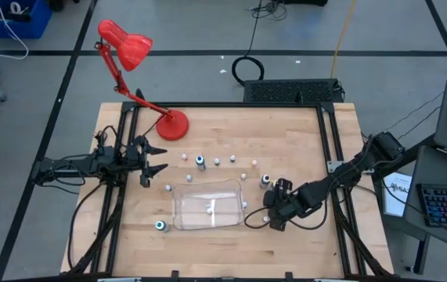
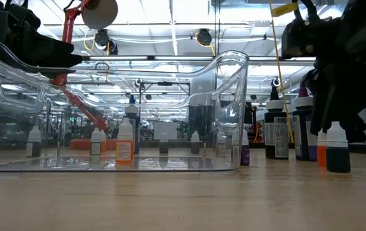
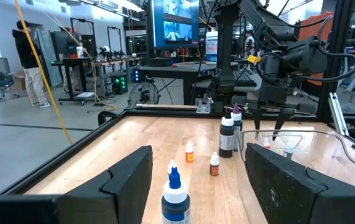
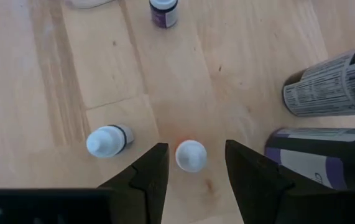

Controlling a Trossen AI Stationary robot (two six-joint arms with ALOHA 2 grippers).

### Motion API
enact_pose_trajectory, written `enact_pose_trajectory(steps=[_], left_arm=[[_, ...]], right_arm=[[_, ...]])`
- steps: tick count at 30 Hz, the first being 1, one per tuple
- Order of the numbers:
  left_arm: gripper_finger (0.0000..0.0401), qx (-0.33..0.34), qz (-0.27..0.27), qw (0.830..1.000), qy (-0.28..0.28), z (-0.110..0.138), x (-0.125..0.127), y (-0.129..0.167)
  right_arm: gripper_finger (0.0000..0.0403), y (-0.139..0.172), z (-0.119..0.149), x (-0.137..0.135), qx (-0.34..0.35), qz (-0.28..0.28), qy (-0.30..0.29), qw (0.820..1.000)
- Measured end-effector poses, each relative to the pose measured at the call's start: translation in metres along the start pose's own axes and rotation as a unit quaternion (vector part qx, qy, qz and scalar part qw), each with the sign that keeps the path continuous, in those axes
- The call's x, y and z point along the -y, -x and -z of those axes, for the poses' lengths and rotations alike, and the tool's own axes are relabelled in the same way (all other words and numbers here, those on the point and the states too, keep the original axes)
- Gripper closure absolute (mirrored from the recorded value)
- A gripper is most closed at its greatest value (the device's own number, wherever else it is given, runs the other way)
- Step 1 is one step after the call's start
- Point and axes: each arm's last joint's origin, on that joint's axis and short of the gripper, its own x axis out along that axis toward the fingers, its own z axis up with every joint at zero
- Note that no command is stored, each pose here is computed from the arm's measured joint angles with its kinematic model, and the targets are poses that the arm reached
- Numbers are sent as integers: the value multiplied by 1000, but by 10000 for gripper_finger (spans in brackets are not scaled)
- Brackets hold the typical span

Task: Pick & Place food coloring
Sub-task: Put the bottom small orange food coloring into the bin

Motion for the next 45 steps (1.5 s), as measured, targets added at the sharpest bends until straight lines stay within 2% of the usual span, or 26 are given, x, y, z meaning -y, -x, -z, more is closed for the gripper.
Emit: enact_pose_trajectory(steps=[27,32,45], left_arm=[[144,0,0,1000,0,0,0,0],[144,0,0,1000,0,0,0,0],[144,-1,0,1000,0,0,0,0]], right_arm=[[258,0,1,0,-4,-1,-16,1000],[258,-12,5,-3,-28,2,-13,1000],[258,-19,6,-5,-24,11,-5,1000]])
